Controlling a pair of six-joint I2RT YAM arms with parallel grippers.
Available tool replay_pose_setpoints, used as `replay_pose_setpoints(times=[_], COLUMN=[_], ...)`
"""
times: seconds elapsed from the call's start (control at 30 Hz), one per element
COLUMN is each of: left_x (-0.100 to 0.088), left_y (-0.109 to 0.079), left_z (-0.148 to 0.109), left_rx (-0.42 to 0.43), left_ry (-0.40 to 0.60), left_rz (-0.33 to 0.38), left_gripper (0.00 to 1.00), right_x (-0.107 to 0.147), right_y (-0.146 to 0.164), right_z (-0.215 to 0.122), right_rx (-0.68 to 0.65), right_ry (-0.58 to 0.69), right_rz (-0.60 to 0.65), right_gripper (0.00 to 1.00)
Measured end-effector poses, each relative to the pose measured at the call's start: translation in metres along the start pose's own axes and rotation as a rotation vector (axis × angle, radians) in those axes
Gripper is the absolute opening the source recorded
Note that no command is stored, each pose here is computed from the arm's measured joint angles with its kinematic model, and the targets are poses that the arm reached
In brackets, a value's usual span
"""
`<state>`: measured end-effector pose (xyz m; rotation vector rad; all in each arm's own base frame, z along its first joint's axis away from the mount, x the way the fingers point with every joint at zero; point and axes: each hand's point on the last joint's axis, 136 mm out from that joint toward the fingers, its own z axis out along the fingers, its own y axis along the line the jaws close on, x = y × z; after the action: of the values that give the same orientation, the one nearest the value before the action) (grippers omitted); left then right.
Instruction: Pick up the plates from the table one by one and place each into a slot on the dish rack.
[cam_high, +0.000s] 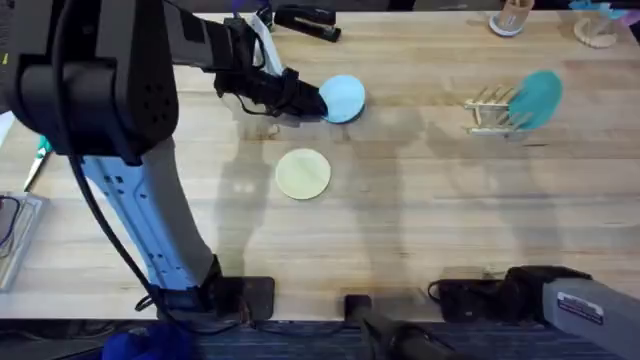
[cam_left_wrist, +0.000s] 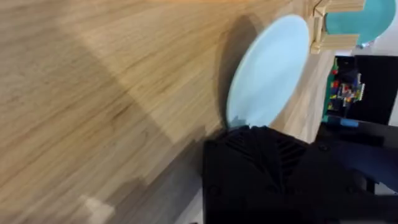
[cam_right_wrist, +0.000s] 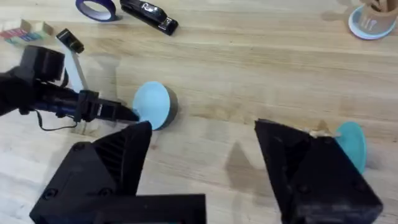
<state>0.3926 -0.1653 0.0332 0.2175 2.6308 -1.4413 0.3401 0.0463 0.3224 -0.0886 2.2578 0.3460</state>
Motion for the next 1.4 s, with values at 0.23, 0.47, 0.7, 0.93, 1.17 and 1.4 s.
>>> replay_pose_setpoints(times=[0.23,0.47,0.7,0.93,1.17,1.4], left_x=[0.0,0.0,-0.001,-0.001,-0.001,-0.001], left_y=[0.0,0.0,0.0,0.0,0.0,0.0], left_z=[0.0,0.0,0.0,0.0,0.0,0.0], left_rx=[0.003,0.002,0.001,0.001,0.001,0.001], left_ry=[-0.002,-0.003,-0.003,-0.003,-0.004,-0.004], left_rz=[-0.013,-0.019,-0.022,-0.022,-0.029,-0.029], left_gripper=[0.041,0.041,0.041,0.042,0.041,0.042], right_x=[0.0,0.0,0.002,0.003,0.015,0.03], right_y=[0.0,0.0,0.0,0.002,0.028,0.035], right_z=[0.0,0.0,0.0,0.004,0.047,0.103], right_rx=[0.0,0.0,-0.002,-0.007,-0.112,-0.182], right_ry=[0.0,0.001,0.007,0.017,0.133,0.236], right_rz=[0.0,0.0,0.118,0.265,0.224,0.191], right_gripper=[0.996,0.995,0.996,0.995,0.996,0.996])
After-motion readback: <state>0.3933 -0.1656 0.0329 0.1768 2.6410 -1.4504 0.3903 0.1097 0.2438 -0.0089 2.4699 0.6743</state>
